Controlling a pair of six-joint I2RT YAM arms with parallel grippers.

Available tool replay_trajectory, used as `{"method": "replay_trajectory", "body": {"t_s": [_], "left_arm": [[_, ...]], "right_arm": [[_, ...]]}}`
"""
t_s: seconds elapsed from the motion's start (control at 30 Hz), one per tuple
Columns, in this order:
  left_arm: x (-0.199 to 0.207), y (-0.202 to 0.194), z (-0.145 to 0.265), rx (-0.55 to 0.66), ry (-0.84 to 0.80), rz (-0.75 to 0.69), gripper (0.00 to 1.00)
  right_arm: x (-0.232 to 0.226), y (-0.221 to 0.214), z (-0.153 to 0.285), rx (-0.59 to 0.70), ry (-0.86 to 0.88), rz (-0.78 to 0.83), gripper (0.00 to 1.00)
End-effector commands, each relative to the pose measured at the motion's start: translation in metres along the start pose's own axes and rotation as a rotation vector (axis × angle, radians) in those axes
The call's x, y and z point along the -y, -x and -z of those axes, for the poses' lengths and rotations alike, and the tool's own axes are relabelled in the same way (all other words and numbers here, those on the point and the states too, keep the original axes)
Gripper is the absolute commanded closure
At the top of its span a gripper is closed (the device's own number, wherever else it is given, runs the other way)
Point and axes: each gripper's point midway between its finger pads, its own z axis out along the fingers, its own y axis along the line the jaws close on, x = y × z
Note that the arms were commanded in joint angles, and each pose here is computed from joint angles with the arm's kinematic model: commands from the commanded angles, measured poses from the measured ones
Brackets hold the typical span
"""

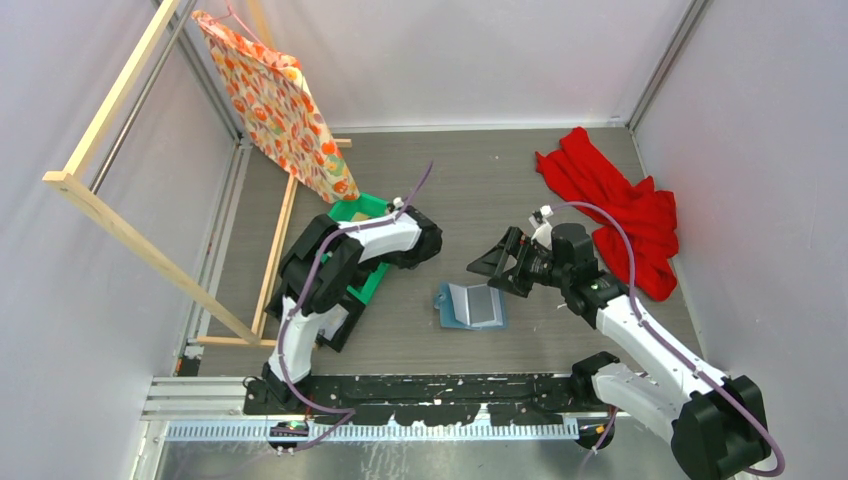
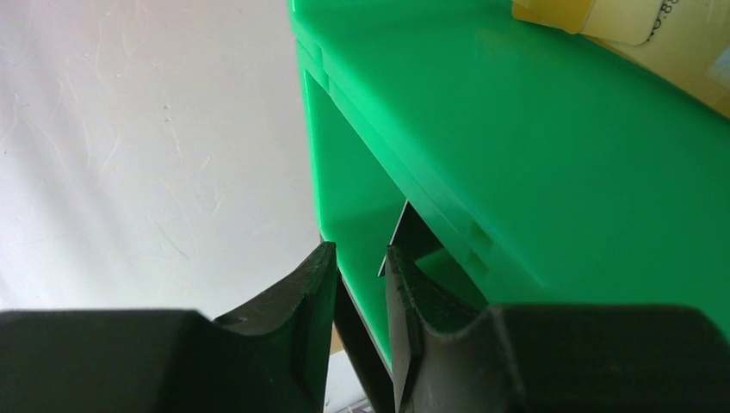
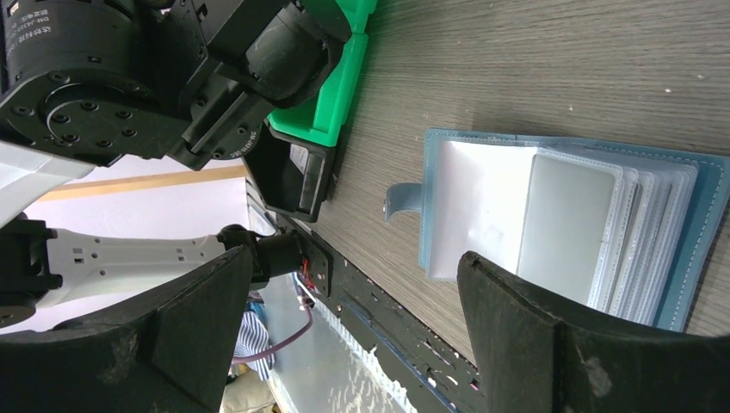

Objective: Take the credit cards out of the card holder
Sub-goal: Place the credit card in the storage box, then remove the credit card from the card holder.

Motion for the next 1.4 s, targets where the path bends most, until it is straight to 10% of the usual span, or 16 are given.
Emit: {"method": "replay_trajectory", "body": {"t_s": [0.0, 0.43, 0.77, 0.9, 1.1, 1.37], "left_arm": [[0.001, 0.002, 0.008, -0.011, -0.085, 0.068, 0.64], [-0.03, 0.005, 0.071, 0.073, -0.371, 0.224, 0.59], [-0.001, 0.002, 0.192, 0.166, -1.18, 0.451, 0.59], [0.03, 0.015, 0.256, 0.171, -1.586, 0.536, 0.59], [0.061, 0.035, 0.298, 0.133, -1.766, 0.562, 0.62], [0.1, 0.055, 0.314, 0.088, -1.845, 0.561, 0.67]], "right_arm": [[-0.012, 0.005, 0.005, 0.02, 0.037, 0.041, 0.07], [-0.006, 0.007, 0.007, 0.032, -0.004, 0.052, 0.07], [0.05, -0.005, 0.014, -0.006, -0.266, 0.078, 0.11], [0.063, -0.008, 0.01, -0.008, -0.32, 0.057, 0.25], [0.073, -0.007, -0.004, -0.018, -0.365, 0.025, 0.64], [0.083, -0.01, -0.014, -0.023, -0.373, 0.001, 0.7]]}}
